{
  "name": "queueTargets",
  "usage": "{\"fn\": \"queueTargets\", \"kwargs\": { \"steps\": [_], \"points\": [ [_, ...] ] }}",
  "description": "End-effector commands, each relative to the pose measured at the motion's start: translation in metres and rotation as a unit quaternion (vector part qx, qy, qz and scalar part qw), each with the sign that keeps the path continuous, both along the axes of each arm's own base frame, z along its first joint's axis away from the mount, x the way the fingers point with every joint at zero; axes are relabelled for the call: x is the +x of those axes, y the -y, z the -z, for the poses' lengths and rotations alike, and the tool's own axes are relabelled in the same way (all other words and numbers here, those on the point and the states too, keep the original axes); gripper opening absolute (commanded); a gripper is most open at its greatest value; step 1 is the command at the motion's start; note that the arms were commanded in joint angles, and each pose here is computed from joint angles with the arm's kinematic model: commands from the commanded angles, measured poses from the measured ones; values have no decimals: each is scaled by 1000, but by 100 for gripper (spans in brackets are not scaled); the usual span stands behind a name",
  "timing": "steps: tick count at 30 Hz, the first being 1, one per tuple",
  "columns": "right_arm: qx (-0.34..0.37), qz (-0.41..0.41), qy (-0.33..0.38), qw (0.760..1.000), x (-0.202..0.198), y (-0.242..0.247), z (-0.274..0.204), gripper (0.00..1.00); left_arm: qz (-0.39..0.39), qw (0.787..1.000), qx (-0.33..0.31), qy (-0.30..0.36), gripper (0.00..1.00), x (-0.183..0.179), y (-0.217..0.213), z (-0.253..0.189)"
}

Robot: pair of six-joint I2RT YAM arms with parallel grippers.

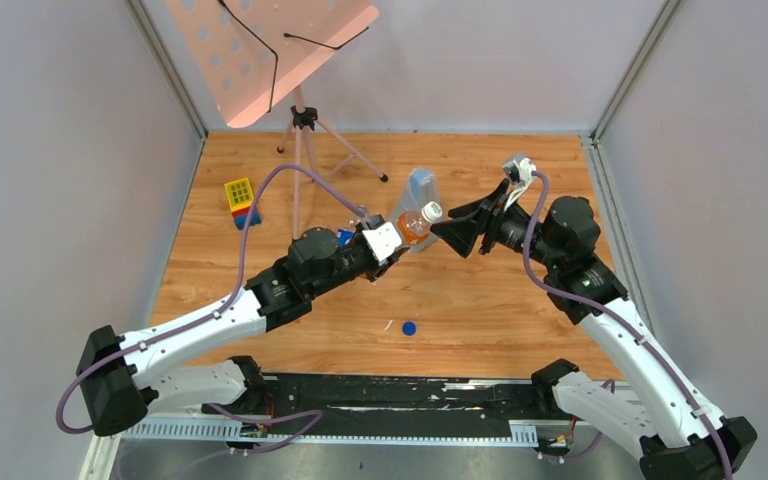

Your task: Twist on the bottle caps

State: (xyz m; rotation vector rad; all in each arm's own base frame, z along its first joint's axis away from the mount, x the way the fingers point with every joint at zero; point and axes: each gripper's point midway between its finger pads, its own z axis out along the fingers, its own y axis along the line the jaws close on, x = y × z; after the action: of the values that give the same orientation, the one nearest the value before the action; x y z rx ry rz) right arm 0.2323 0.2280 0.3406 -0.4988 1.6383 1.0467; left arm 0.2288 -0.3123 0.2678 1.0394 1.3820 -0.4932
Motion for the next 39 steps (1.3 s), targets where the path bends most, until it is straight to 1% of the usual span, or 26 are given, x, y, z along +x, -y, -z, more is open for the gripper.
{"fn": "queueTargets", "kwargs": {
  "steps": [1, 5, 13, 18, 21, 24, 26, 27, 28, 29, 30, 31, 32, 33, 35, 37, 39],
  "points": [
    [76, -36, 63, 995, -13, -9, -44, 65, 25, 996, -85, -7, 0, -4, 19, -30],
    [89, -52, 78, 992, -17, -12, -47, 64, 31, 995, -96, -15, 0, -3, 26, -30],
    [90, -44, 77, 992, -9, -14, -42, 57, 56, 992, -112, -26, 0, -8, 38, -31],
    [83, -35, 75, 993, -4, -14, -35, 41, 68, 992, -106, -26, 0, -9, 42, -29],
    [77, -30, 78, 993, -2, -13, -33, 28, 74, 992, -99, -27, 1, -10, 43, -26],
    [58, -14, 86, 995, 3, -10, -32, 12, 62, 993, -98, -29, 4, -7, 41, -25],
    [36, 4, 87, 996, 8, -5, -29, 4, 42, 994, -97, -30, 13, -3, 36, -24],
    [26, 13, 87, 996, 10, -2, -27, 2, 35, 995, -92, -32, 22, -1, 34, -23],
    [14, 22, 88, 996, 12, 1, -27, 0, 18, 996, -87, -34, 26, 2, 29, -21],
    [0, 30, 84, 996, 15, 3, -23, 0, 9, 996, -85, -33, 37, 4, 26, -21],
    [-15, 38, 81, 996, 17, 6, -20, 0, -6, 996, -81, -35, 41, 8, 20, -21],
    [-29, 47, 79, 995, 20, 9, -17, 0, -10, 996, -80, -36, 51, 8, 18, -21],
    [-45, 58, 75, 994, 24, 13, -14, 0, -33, 996, -79, -38, 58, 13, 9, -21],
    [-60, 71, 72, 993, 28, 17, -10, 0, -45, 995, -80, -42, 72, 16, 5, -20],
    [-87, 105, 66, 988, 37, 29, -5, 0, -74, 992, -85, -51, 96, 21, -7, -19],
    [-109, 139, 65, 982, 46, 40, -2, 0, -102, 989, -93, -60, 99, 26, -21, -19],
    [-127, 178, 68, 973, 56, 54, -2, 0, -116, 986, -106, -63, 100, 26, -35, -24]
  ]
}}
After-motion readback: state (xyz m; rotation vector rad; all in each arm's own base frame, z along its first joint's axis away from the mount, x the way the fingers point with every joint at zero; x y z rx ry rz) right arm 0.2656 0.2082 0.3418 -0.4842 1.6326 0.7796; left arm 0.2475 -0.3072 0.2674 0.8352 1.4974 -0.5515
